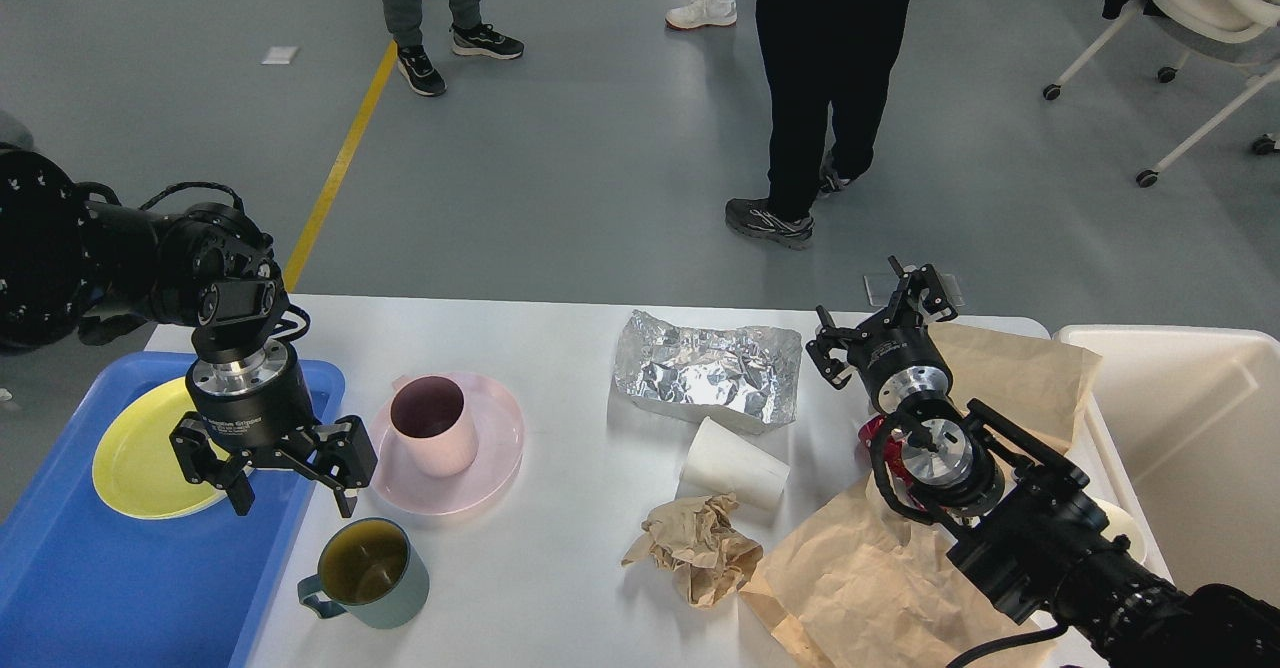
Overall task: Tidy desktop
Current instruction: 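Move the left gripper down over the green mug handle, then grasp the green mug with the left gripper and lift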
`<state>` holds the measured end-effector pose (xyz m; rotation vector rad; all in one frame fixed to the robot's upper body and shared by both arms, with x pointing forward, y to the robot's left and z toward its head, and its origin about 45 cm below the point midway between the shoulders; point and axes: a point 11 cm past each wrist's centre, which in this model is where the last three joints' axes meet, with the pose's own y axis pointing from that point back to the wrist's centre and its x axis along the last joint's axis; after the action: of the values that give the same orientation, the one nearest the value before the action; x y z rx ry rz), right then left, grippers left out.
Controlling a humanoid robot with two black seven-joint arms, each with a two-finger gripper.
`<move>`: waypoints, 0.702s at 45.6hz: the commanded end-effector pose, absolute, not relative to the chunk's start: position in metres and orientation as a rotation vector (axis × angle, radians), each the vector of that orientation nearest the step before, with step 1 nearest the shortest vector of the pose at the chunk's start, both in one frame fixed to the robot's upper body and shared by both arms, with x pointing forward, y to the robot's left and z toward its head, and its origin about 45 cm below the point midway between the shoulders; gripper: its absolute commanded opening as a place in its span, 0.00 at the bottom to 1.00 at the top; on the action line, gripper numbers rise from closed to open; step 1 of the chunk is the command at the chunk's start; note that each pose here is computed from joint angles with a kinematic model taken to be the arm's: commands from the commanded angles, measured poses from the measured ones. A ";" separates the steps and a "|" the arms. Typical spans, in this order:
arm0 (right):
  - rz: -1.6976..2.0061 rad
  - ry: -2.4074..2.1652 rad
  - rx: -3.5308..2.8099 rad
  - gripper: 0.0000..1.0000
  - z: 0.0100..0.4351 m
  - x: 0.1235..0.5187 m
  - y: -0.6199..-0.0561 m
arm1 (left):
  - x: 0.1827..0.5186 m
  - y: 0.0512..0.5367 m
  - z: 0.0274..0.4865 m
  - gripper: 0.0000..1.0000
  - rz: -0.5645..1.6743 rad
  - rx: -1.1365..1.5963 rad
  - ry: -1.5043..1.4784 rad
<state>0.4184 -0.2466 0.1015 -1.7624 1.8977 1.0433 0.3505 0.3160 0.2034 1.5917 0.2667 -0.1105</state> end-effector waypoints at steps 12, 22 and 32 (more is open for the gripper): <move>1.042 1.898 -1.762 1.00 0.102 0.419 -0.247 | 0.349 0.308 0.182 0.96 -0.151 1.606 0.256; 1.044 1.897 -1.763 1.00 0.102 0.418 -0.246 | 0.342 0.303 0.163 0.95 -0.197 1.633 0.259; 1.044 1.897 -1.763 1.00 0.102 0.418 -0.246 | 0.346 0.308 0.159 0.90 -0.188 1.651 0.247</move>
<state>0.4184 -0.2464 0.1015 -1.7627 1.8970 1.0436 0.3440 0.3065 0.1592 1.6432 0.2552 -0.1920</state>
